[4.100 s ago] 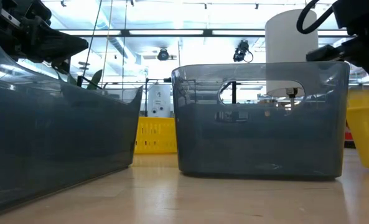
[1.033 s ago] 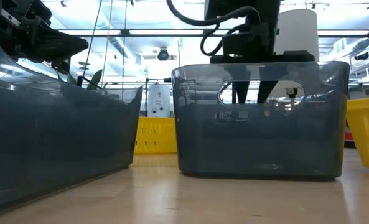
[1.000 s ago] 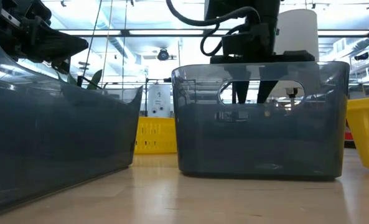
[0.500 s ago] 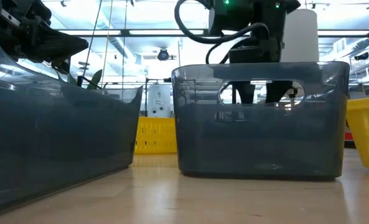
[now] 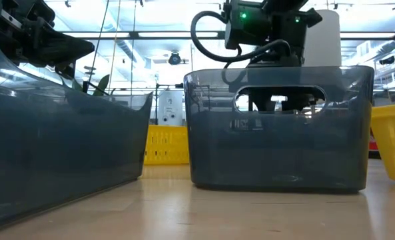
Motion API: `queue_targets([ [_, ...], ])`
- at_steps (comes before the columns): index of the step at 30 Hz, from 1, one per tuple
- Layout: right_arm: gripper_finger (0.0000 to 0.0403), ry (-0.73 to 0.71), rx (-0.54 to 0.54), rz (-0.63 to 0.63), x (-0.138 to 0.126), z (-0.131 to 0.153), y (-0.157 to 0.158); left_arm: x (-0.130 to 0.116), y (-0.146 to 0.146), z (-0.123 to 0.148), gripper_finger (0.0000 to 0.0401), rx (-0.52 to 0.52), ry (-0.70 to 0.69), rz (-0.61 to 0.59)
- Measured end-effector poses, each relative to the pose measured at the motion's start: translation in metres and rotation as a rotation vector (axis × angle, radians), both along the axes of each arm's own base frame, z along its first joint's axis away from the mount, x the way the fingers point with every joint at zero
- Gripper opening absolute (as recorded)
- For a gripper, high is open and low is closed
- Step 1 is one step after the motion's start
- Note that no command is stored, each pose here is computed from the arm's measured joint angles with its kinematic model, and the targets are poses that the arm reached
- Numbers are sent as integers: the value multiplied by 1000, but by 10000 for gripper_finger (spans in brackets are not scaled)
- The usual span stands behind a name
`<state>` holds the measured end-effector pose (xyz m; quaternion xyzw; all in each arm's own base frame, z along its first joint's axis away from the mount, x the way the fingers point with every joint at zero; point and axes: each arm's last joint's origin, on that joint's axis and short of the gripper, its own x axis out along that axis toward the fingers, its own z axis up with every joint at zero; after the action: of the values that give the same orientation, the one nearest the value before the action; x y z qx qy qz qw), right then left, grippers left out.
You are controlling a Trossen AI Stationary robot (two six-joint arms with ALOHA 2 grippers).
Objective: Stack baskets on shelf by color
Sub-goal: Stack the top left black bin on top of the black bin
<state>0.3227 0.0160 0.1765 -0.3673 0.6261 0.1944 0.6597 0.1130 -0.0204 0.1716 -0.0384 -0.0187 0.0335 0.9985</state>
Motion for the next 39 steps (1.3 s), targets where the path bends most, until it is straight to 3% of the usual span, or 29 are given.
queue_targets([
  [11,15,1,7,4,-1,-2,0,0,0,0,37,0,0,-1],
  [23,16,-23,-23,31,5,6,2,0,0,0,34,0,0,0],
  [39,15,-23,-90,61,17,64,12,0,0,0,29,0,0,0],
])
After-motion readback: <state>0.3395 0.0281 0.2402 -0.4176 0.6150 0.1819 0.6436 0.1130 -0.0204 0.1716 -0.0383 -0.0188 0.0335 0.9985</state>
